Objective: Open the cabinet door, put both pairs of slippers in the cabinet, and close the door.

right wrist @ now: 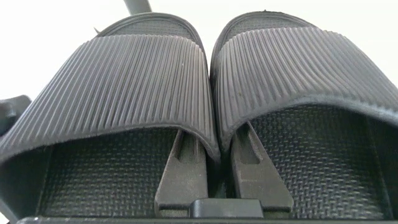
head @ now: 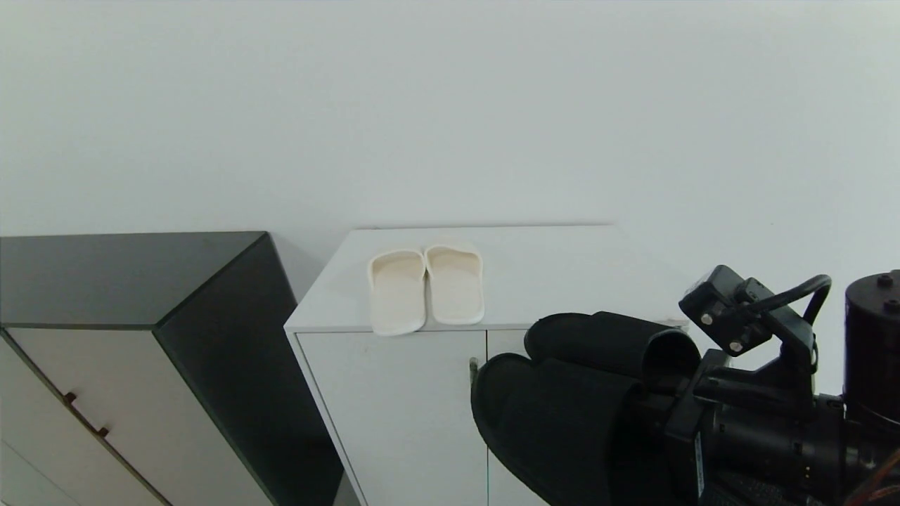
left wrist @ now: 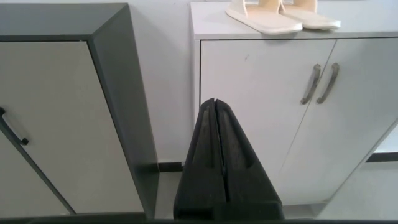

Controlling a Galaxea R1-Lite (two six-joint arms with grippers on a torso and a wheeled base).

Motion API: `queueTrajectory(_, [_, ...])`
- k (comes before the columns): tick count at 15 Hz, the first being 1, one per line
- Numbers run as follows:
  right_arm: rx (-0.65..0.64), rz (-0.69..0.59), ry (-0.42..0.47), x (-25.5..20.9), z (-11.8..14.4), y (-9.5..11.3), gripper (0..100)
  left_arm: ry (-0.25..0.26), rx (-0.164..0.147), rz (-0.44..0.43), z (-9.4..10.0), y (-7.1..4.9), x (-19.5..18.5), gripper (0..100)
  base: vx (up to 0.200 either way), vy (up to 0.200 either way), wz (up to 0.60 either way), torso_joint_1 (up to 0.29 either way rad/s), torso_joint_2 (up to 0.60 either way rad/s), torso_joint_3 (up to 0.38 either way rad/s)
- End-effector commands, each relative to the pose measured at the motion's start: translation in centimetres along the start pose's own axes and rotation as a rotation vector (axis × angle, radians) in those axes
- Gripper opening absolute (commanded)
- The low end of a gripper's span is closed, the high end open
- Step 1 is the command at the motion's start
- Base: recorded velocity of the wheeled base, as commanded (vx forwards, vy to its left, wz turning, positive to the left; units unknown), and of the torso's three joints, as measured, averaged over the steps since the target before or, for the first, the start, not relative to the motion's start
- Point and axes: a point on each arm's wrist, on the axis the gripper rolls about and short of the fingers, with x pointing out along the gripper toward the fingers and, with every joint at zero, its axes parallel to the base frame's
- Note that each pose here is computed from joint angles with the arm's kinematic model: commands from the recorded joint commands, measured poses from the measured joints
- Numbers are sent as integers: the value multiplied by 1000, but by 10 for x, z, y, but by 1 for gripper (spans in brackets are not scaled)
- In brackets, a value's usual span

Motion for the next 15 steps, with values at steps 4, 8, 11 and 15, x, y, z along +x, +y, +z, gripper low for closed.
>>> queueTrajectory(4, [1,-3,5,0,-1,0,0,1,0,0,0,0,0,0,0,0,0,0,0,0])
queueTrajectory(8, [1,-2,13,1,-3,0,0,1,-2,1,0,0,0,0,0,0,0,-54,123,72])
queueTrajectory(11, [0,-2,16,1,-4,-1,0,1,-2,1,0,0,0,0,0,0,0,-193,487,281])
queueTrajectory(15, [0,-2,19,0,-5,-1,0,1,0,1,0,0,0,0,0,0,0,-210,527,312])
